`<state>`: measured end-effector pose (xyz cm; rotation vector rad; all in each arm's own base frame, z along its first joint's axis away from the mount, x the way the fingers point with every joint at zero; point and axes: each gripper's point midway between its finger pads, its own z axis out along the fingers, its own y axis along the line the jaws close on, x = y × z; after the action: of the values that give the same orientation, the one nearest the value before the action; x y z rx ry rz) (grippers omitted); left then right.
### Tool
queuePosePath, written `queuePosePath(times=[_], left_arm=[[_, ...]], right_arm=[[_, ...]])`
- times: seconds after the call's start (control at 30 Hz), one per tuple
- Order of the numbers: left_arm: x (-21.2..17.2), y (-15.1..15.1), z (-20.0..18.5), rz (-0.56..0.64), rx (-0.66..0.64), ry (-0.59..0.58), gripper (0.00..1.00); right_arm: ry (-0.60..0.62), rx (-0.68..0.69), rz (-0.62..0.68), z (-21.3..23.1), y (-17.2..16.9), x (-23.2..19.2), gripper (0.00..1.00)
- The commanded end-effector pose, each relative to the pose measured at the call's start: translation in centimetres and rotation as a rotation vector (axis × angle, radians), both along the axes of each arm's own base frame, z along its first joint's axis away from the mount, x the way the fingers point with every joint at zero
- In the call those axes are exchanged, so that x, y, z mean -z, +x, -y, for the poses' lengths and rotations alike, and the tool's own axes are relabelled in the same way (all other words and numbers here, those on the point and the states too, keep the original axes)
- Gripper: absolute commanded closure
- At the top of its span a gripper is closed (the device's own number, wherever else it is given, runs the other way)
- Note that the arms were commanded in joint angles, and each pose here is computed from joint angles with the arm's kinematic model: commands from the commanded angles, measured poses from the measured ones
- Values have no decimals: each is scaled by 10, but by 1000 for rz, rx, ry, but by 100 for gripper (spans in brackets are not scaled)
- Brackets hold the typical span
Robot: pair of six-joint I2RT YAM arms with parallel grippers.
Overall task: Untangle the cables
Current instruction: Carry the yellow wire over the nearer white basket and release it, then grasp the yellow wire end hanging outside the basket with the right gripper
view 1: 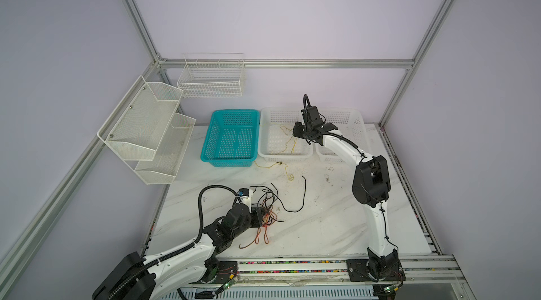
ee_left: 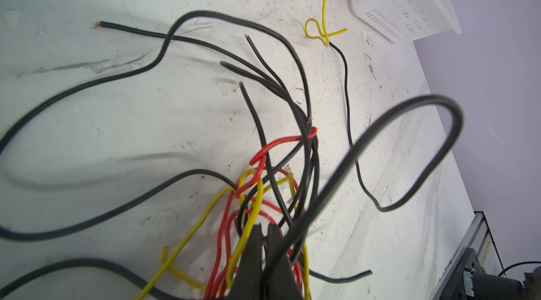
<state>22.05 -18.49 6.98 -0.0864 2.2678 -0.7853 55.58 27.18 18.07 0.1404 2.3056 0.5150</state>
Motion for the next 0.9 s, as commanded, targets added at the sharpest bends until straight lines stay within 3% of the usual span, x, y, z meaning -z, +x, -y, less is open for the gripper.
queuePosePath(times=[0.0, 0.2, 0.43, 0.53, 0.87], left_arm=[[10, -2, -7, -13, -16, 23, 100], [10, 1, -2, -17, -8, 20, 100], [13, 1, -4, -17, -12, 28, 100], [14, 2, -3, -18, -11, 34, 100], [18, 5, 0, -22, -3, 42, 100]], right_arm=[[5, 3, 42, 4, -8, -32, 72], [12, -10, 67, 8, -24, -50, 66], [64, -127, 127, -4, -83, -66, 53], [80, -188, 108, -12, -107, -57, 52], [-41, -331, 30, -30, -184, 15, 46]])
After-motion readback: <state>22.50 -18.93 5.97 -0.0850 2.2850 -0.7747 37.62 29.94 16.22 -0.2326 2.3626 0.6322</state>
